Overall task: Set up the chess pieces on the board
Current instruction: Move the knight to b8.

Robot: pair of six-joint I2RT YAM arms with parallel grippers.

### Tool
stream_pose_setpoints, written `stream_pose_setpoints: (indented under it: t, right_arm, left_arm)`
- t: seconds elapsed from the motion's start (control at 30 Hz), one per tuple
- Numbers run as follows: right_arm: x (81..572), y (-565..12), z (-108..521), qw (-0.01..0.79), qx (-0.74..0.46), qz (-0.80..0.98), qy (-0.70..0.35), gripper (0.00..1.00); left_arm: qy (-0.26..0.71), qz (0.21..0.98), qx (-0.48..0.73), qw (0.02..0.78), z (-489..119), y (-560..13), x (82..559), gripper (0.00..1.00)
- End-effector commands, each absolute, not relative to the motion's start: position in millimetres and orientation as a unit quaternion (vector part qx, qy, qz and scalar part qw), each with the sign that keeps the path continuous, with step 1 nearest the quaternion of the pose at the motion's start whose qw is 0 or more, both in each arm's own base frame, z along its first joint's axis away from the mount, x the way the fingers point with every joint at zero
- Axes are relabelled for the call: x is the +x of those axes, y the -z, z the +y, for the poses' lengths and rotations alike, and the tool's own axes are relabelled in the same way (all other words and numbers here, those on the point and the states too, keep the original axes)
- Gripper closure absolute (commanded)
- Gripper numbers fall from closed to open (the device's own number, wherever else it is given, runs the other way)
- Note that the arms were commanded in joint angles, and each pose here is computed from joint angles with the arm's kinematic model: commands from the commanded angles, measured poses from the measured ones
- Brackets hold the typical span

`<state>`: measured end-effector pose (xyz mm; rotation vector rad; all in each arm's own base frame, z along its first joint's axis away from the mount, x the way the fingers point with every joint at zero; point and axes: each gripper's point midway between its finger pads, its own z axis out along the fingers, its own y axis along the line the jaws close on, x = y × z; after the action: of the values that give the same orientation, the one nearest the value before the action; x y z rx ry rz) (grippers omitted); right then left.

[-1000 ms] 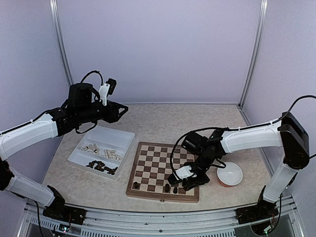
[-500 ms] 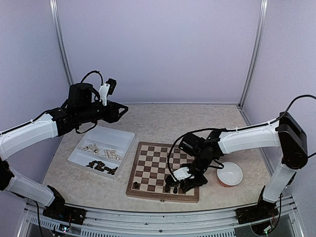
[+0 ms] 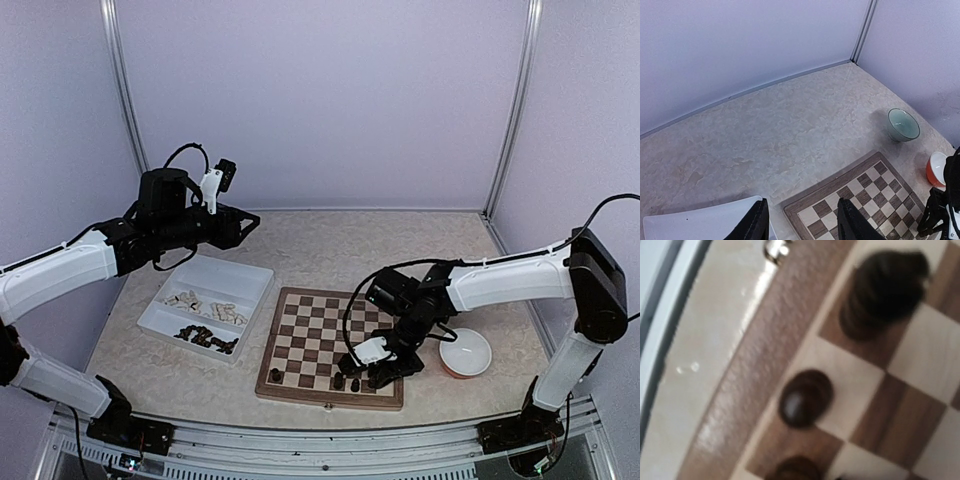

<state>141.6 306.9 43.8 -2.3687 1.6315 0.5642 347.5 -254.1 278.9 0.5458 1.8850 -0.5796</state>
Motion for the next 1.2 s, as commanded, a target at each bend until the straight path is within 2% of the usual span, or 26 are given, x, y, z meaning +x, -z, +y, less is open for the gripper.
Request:
stream_pose_setpoints:
  t: [0.0, 0.33, 1.17]
  right_arm:
    - [147.3, -41.8, 290.8, 0.096, -0.798, 0.569, -0.175, 0.7]
    - [143.0, -38.0, 298.9, 0.08, -0.796, 0.566, -0.2, 0.75]
    - [123.4, -32.5, 305.6, 0.061, -0.806, 0.55, -0.208, 0.76]
  left_arm:
    - [0.252, 0.778, 0.233, 0.526, -260.3, -290.0, 346.8, 0.53]
    - [0.254, 0.777, 0.236, 0.525, -262.3, -289.7, 345.2, 0.53]
    - [0.256, 0.778, 0.239, 0.522, -264.2, -288.4, 344.1, 0.53]
